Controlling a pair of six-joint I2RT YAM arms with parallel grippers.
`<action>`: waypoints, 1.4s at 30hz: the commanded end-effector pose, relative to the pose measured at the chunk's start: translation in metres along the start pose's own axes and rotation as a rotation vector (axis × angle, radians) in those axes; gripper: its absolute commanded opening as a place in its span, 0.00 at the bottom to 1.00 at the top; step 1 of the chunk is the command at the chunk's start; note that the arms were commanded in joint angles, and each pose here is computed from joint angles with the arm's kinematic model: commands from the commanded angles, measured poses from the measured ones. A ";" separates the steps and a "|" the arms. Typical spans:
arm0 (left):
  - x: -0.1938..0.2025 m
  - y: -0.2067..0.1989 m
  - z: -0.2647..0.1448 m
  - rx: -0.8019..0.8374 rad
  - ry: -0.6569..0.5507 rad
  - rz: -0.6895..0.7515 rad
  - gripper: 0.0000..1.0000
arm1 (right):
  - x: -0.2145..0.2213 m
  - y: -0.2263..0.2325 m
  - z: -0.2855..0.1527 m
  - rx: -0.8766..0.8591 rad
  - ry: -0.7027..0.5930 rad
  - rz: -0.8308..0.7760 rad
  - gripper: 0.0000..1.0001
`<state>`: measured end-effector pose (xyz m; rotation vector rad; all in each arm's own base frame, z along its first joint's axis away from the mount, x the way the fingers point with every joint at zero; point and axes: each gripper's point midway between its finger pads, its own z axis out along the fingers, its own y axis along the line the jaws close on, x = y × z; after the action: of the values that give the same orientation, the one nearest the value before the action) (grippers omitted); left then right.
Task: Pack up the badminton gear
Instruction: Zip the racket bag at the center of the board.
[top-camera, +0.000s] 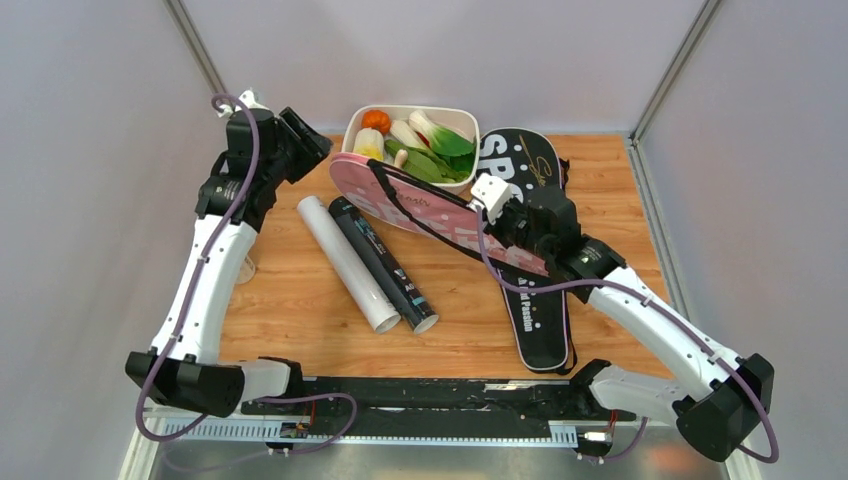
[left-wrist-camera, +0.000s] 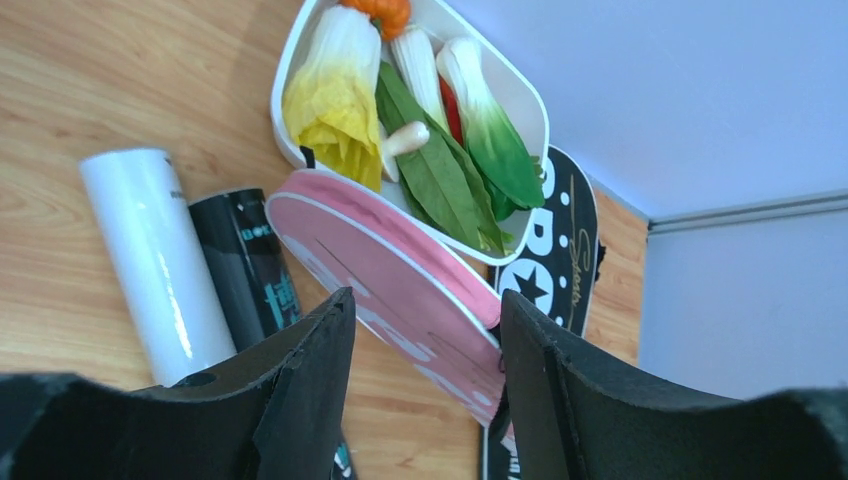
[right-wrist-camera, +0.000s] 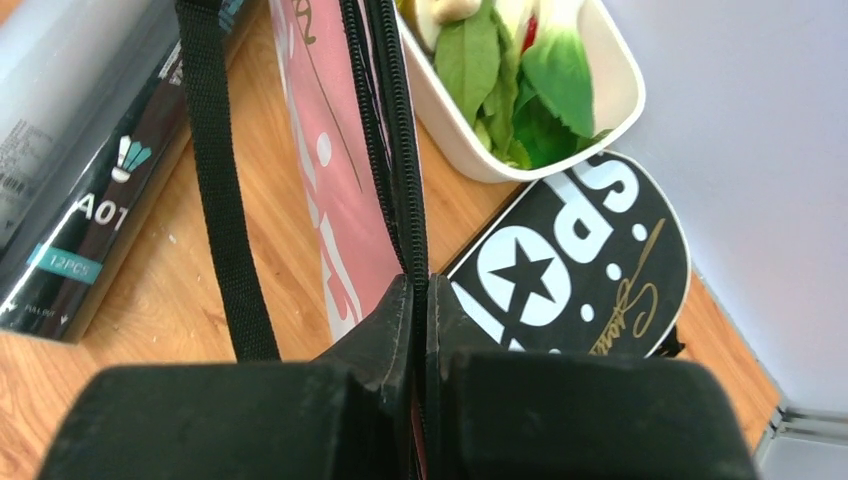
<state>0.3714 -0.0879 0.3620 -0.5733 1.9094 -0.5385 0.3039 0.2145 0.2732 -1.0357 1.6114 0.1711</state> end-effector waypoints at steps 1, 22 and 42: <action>0.009 -0.007 0.006 0.034 0.055 -0.174 0.62 | -0.036 -0.009 -0.009 0.056 -0.204 -0.033 0.00; 0.067 0.022 0.059 -0.058 0.194 -0.494 0.68 | -0.006 0.013 -0.018 0.087 -0.251 0.067 0.00; 0.101 0.030 0.076 -0.069 0.313 -0.528 0.67 | 0.009 0.060 -0.017 -0.083 -0.237 0.016 0.00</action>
<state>0.3993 -0.1325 0.2426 -1.0950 2.0811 -0.9076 0.2527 0.2244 0.2066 -1.0509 1.5686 0.3240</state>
